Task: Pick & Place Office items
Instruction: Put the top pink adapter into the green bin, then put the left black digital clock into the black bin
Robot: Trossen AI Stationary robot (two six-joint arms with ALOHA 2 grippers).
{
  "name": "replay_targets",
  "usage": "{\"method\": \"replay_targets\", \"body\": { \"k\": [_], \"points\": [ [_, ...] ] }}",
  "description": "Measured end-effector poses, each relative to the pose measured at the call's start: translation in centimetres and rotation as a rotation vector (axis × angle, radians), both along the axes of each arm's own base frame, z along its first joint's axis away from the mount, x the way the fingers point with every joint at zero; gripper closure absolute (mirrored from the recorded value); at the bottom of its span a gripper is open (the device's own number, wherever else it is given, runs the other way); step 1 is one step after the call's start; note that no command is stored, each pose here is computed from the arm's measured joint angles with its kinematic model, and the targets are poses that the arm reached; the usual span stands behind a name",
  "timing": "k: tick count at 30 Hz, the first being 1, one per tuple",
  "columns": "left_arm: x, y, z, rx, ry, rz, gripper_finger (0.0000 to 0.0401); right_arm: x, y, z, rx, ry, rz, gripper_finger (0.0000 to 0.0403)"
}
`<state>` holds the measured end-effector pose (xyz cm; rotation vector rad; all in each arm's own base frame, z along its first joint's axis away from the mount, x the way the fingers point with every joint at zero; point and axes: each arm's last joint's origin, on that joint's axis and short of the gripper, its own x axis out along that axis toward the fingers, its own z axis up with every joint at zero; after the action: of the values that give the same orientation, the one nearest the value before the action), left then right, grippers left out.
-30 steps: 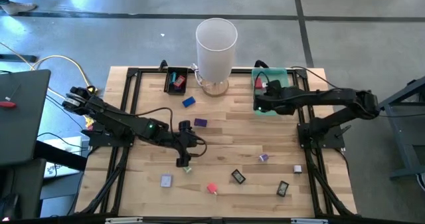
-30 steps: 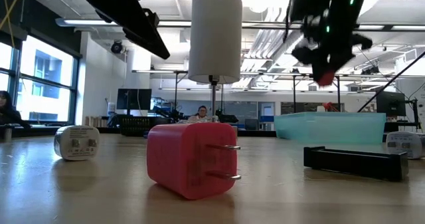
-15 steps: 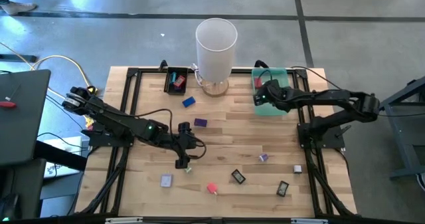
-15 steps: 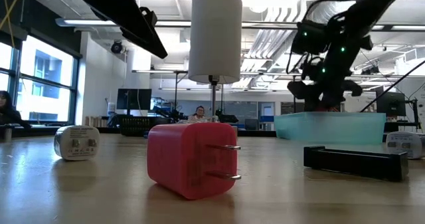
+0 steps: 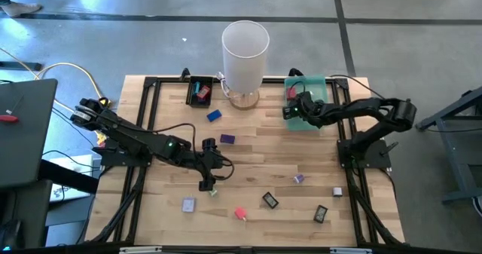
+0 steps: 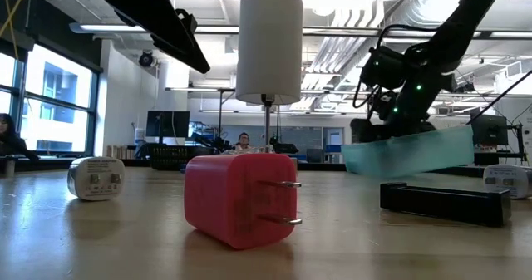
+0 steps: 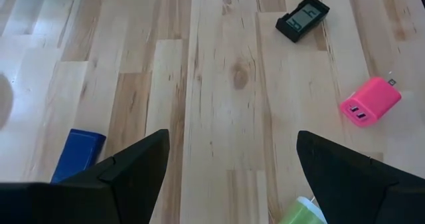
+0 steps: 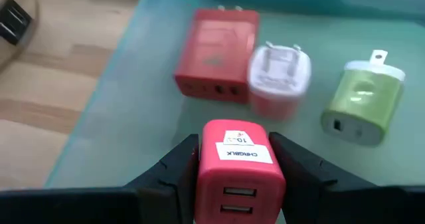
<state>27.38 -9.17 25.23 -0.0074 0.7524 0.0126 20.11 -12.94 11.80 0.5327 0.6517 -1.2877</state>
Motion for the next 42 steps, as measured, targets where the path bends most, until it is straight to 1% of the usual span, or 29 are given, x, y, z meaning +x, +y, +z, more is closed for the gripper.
{"method": "replay_targets", "body": {
  "k": [9,19,25,30,42],
  "points": [
    [0.0,-0.1,0.0,-0.002,0.0,0.001,0.0082,0.3,-0.1,-0.2,-0.004,-0.017,0.004,0.0251],
    [0.0,-0.1,0.0,-0.003,0.0,0.002,0.0082,0.2,0.0,-0.4,0.017,-0.006,0.016,0.0199],
    [0.0,-0.1,0.0,-0.004,0.0,0.003,0.0082,0.2,0.1,-0.3,0.015,-0.007,0.023,0.0179],
    [0.0,-0.1,0.0,-0.005,0.0,0.003,0.0082,0.1,0.4,0.4,0.001,0.0,0.049,0.0177],
    [0.0,-0.1,0.0,-0.005,0.001,0.002,0.0082,-0.3,0.7,1.5,-0.003,-0.025,0.061,0.0181]
  ]
}}
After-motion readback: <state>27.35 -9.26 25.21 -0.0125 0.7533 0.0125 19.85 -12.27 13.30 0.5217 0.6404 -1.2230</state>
